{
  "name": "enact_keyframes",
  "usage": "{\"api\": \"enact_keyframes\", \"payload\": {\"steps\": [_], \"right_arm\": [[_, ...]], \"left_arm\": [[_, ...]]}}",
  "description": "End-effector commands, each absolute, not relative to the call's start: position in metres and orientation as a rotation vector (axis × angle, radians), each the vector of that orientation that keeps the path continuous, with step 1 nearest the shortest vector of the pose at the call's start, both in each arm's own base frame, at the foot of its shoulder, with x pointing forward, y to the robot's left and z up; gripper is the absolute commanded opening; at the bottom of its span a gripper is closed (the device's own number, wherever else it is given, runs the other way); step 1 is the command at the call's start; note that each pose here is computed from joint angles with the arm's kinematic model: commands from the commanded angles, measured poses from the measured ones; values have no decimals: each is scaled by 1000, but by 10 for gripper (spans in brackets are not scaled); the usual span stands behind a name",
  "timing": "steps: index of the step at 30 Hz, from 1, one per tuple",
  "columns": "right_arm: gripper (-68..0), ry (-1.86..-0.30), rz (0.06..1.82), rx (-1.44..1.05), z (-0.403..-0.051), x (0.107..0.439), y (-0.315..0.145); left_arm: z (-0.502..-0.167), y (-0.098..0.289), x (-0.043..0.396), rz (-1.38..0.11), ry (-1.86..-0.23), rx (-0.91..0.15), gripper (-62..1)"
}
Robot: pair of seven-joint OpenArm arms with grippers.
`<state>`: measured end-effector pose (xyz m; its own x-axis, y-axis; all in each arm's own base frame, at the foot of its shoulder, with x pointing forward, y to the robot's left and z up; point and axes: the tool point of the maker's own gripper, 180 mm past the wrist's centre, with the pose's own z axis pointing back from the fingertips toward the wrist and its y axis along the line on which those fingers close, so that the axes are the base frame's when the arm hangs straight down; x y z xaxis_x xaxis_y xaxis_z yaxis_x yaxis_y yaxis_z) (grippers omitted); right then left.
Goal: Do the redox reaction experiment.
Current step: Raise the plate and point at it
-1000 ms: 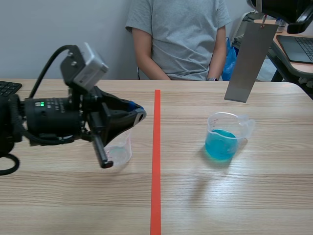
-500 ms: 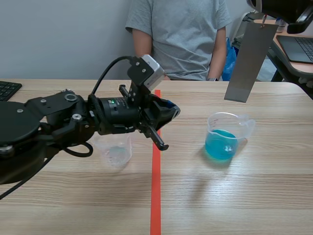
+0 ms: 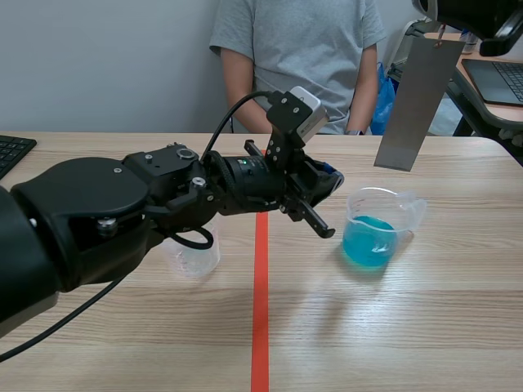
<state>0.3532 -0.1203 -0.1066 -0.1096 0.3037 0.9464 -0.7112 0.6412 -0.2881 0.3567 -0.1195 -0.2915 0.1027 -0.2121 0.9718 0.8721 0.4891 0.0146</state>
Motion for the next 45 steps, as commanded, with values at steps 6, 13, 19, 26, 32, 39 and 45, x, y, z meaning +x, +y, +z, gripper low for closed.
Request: {"api": "enact_keyframes", "payload": {"steps": [6, 13, 19, 26, 32, 39, 45], "right_arm": [[-662, -1487, 912, 352, -89, 353, -122], [-662, -1487, 912, 352, -89, 353, -122], [-662, -1487, 912, 352, -89, 353, -122], [-662, -1487, 912, 352, -89, 353, -122], [-662, -1487, 912, 352, -88, 353, -122], [-662, -1487, 912, 352, -88, 353, -122], [-662, -1487, 912, 352, -88, 353, -122]], "left_arm": [[-268, -139, 370, -884, -1270, -723, -558], [-266, -144, 369, -879, -1274, -738, -558], [-260, -145, 368, -874, -1301, -764, -558], [-256, -151, 359, -903, -1292, -824, -558], [-256, -151, 359, -903, -1292, -826, -558], [-256, -151, 359, -899, -1292, -829, -558], [-256, -151, 359, -899, -1292, -829, -558]]}}
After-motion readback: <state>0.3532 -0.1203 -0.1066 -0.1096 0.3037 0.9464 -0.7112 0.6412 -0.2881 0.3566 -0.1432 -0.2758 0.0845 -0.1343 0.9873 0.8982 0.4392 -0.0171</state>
